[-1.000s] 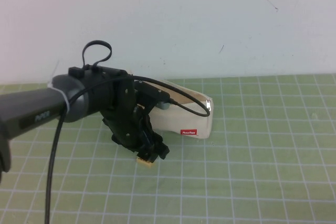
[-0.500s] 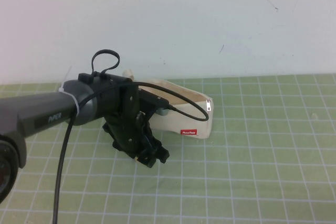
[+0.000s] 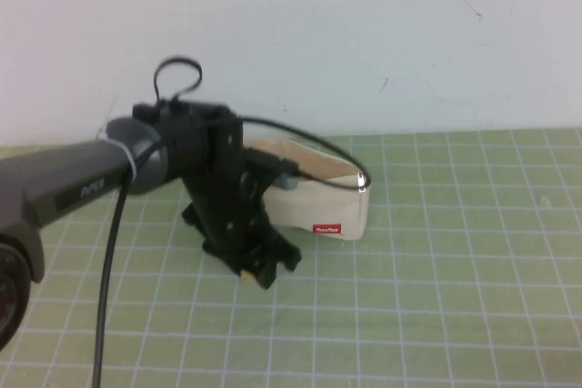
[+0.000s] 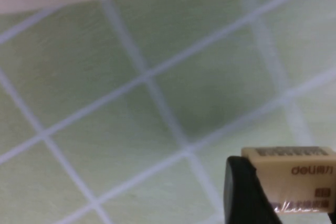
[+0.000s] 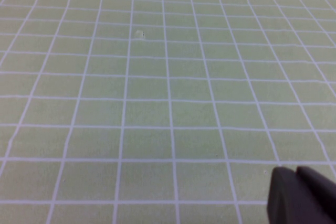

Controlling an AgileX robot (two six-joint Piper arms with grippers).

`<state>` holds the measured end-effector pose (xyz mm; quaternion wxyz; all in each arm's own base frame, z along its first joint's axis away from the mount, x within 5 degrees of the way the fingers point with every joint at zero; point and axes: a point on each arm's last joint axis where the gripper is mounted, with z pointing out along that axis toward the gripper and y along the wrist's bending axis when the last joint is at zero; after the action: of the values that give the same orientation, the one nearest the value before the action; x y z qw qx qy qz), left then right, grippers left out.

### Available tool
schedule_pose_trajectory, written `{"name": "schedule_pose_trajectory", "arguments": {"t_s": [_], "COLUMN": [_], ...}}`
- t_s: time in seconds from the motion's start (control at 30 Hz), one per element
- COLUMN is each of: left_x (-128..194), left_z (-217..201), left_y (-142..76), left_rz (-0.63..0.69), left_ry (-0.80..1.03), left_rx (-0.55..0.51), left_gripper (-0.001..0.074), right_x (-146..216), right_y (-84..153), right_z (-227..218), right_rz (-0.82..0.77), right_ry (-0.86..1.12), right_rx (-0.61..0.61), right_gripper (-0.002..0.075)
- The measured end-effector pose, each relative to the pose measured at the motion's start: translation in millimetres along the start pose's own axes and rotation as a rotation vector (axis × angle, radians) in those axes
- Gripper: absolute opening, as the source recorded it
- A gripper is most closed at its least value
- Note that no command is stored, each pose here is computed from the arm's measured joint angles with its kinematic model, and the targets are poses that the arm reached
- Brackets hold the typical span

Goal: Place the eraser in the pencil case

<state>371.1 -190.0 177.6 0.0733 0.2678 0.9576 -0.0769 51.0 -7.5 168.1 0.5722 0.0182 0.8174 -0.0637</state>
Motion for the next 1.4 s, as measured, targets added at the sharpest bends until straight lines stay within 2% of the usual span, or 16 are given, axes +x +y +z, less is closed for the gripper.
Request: {"name": "schedule_pose_trajectory", "arguments": {"t_s": [0.13, 0.27, 0.37, 0.47, 0.6, 0.73, 0.87, 0.93, 1.0, 1.03, 1.17, 1.2, 1.27, 1.4], "left_x": [-13.8, -32.1, -47.8, -60.5, -65.9, -69.2, -72.0, -73.5, -74.6, -75.5, -77.3, -76.6, -72.2, -53.2], "left_z": [-34.9, -77.7, -105.8, -121.7, -123.2, -106.5, -93.4, -93.0, -95.3, -97.8, -120.4, -128.8, -154.3, -219.2], "left_y": [-11.8, -23.9, -27.2, -24.4, -17.6, -12.9, -10.6, -9.4, -7.6, -6.6, -3.4, -3.5, -4.7, -9.1], "left_rz": [0.025, 0.102, 0.152, 0.178, 0.2, 0.204, 0.201, 0.204, 0.198, 0.192, 0.185, 0.183, 0.173, 0.142], "left_ry": [-0.004, -0.083, -0.21, -0.337, -0.382, -0.345, -0.326, -0.338, -0.346, -0.352, -0.394, -0.412, -0.467, -0.62], "left_rx": [0.087, 0.171, 0.164, 0.103, 0.017, -0.004, -0.005, -0.019, -0.042, -0.056, -0.127, -0.141, -0.174, -0.247], "left_gripper": [0.0284, 0.0284, 0.0284, 0.0284, 0.0284, 0.029, 0.0391, 0.0405, 0.0374, 0.0335, 0.0111, 0.0079, 0.0033, 0.0006], "right_x": [0.0, 0.0, 0.0, 0.0, 0.0, 0.0, 0.0, 0.0, 0.0, 0.0, 0.0, 0.0, 0.0, 0.0], "right_y": [0.0, 0.0, 0.0, 0.0, 0.0, 0.0, 0.0, 0.0, 0.0, 0.0, 0.0, 0.0, 0.0, 0.0], "right_z": [0.0, 0.0, 0.0, 0.0, 0.0, 0.0, 0.0, 0.0, 0.0, 0.0, 0.0, 0.0, 0.0, 0.0], "right_rz": [0.0, 0.0, 0.0, 0.0, 0.0, 0.0, 0.0, 0.0, 0.0, 0.0, 0.0, 0.0, 0.0, 0.0], "right_ry": [0.0, 0.0, 0.0, 0.0, 0.0, 0.0, 0.0, 0.0, 0.0, 0.0, 0.0, 0.0, 0.0, 0.0], "right_rx": [0.0, 0.0, 0.0, 0.0, 0.0, 0.0, 0.0, 0.0, 0.0, 0.0, 0.0, 0.0, 0.0, 0.0], "right_gripper": [-0.0001, -0.0001, -0.0001, -0.0001, -0.0001, -0.0001, -0.0001, -0.0001, -0.0001, -0.0001, -0.0001, -0.0001, -0.0001, -0.0001]}}
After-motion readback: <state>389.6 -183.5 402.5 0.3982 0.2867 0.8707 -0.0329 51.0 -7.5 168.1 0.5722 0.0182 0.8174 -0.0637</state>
